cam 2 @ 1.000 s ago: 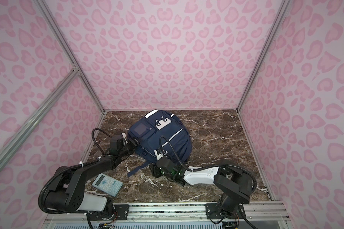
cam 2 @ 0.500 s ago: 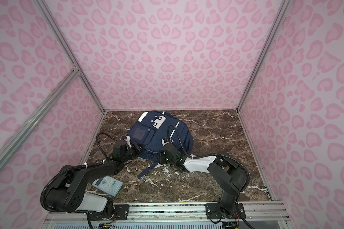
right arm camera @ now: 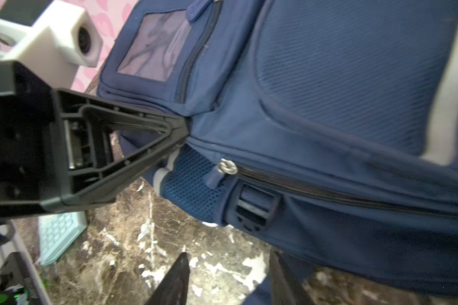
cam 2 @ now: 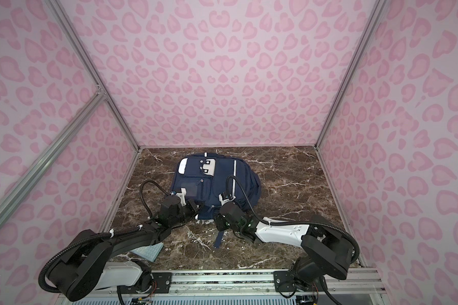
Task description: Pack the student bag
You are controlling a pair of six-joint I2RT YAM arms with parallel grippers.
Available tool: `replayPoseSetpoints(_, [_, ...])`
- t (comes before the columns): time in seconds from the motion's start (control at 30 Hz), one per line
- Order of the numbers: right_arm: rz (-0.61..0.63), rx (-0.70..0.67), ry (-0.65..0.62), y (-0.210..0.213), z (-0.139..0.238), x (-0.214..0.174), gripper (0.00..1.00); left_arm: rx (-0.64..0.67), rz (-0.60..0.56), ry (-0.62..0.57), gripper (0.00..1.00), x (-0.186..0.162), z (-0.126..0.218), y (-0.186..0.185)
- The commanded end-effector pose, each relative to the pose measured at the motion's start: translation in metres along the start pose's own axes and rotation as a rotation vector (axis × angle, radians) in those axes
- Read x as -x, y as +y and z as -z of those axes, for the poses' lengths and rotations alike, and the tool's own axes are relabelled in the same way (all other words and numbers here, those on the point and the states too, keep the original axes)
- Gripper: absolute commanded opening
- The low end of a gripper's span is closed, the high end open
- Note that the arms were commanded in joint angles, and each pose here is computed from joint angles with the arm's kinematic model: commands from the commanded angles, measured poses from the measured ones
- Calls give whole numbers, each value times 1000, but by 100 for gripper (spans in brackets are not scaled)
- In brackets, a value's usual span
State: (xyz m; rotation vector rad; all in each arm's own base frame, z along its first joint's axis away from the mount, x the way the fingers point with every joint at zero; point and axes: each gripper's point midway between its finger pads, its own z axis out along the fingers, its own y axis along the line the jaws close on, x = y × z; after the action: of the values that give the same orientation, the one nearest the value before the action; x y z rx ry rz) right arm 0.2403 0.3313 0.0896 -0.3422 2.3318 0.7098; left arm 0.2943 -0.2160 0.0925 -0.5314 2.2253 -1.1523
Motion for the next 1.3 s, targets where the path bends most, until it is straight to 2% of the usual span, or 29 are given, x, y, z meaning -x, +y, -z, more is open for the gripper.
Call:
replayPoseSetpoints(0.0, [-60, 41, -41, 10, -10, 10, 52, -20, 0, 15, 3, -6, 1, -6])
replayPoseSetpoints(0.13, [-91, -36, -40, -3, -32, 16, 57, -25, 6, 23, 3, -8, 3, -6])
replayPoseSetpoints(0.23, [-111, 0, -56, 1, -47, 24, 57, -27, 2, 26, 3, -10, 6, -8])
replayPoseSetpoints(0.33, [-82, 1, -71, 12, -58, 32, 51, -23, -3, 40, 3, -14, 6, -9])
replayPoseSetpoints(0.43, [-54, -137, -64, -1, -66, 32, 40, -24, 4, 41, 3, -15, 7, -8])
replayPoseSetpoints(0.6, [-56, -278, -63, -31, -57, 26, 27, -4, -6, 37, 3, -14, 8, -5])
replayPoseSetpoints(0.9, [-24, -217, -28, -40, -38, 25, 4, 44, -38, 11, 3, -9, 9, 3])
replayPoseSetpoints(1.1, [-63, -228, -12, -76, -16, 19, 0, 72, -50, 1, 3, -4, 10, 8])
replayPoseSetpoints(1.27, [-53, -341, -6, -123, 13, 16, 0, 96, -69, -13, 3, 4, 15, 12])
